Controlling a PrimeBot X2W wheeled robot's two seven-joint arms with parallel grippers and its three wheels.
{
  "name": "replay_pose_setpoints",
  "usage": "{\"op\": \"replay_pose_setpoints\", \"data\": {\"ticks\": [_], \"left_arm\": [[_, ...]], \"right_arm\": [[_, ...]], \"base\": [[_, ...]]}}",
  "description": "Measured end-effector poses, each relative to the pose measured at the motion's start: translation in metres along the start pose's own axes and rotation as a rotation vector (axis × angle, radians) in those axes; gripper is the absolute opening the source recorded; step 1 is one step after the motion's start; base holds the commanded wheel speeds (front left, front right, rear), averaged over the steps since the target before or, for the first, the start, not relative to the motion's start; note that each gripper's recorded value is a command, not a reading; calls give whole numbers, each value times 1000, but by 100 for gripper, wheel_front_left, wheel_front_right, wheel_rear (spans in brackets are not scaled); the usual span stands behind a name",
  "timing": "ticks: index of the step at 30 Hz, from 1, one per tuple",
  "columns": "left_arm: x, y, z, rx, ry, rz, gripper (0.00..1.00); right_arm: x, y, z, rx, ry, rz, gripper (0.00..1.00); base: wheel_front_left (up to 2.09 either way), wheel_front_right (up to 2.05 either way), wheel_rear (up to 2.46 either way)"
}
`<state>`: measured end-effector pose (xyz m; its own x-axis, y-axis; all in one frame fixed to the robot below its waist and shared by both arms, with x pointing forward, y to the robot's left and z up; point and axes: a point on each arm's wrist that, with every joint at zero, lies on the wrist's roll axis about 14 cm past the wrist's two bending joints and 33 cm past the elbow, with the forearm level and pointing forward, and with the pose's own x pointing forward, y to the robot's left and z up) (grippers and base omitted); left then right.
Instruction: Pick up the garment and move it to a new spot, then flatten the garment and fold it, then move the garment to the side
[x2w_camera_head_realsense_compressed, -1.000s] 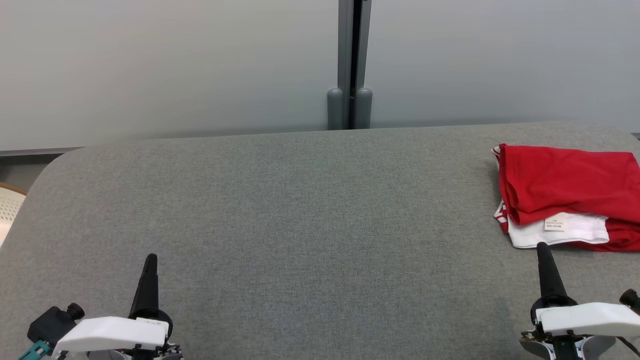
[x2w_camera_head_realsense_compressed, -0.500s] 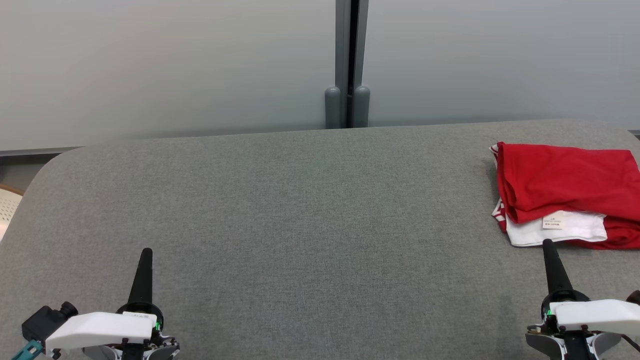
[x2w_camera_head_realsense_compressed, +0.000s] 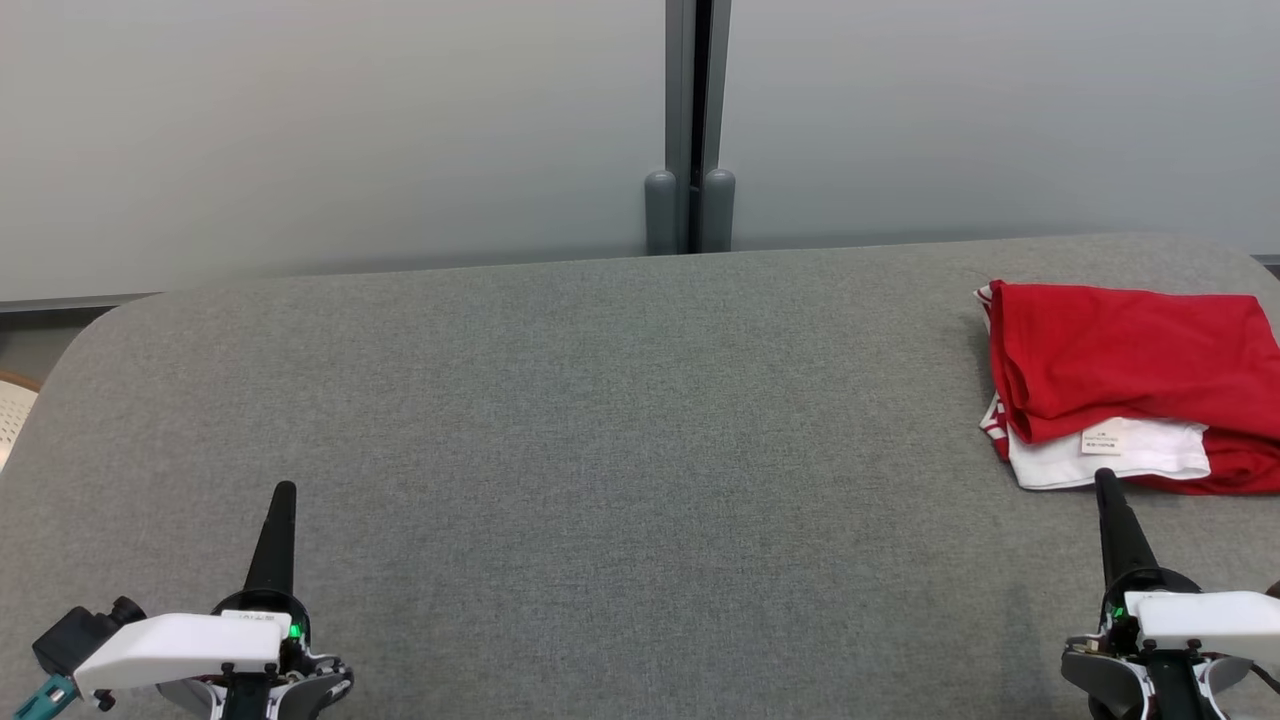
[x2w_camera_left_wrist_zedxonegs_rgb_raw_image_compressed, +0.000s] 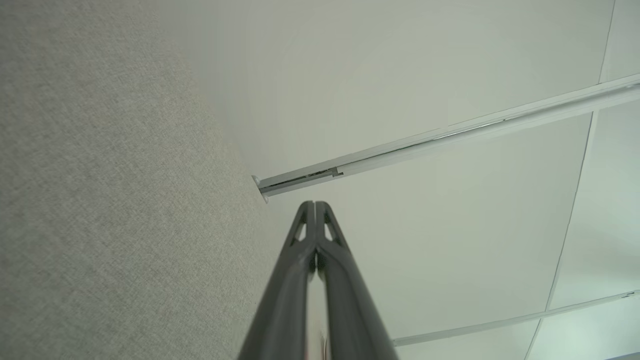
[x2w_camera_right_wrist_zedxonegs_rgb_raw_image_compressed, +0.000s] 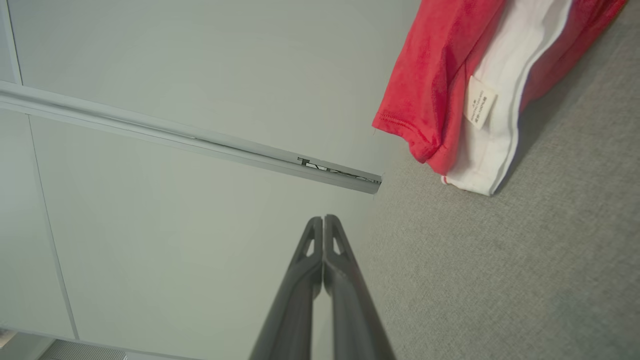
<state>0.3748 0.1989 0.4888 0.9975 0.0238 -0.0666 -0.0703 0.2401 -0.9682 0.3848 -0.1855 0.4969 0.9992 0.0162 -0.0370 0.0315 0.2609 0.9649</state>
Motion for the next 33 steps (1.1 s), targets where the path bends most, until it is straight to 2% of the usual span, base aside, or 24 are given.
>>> {"op": "replay_pose_setpoints", "data": {"ticks": [33], "left_arm": [[10,-12,3,-218,16,-45,0]], "right_arm": [[2,3,14,236,-17,22,0]], "base": [[0,0,0]]}}
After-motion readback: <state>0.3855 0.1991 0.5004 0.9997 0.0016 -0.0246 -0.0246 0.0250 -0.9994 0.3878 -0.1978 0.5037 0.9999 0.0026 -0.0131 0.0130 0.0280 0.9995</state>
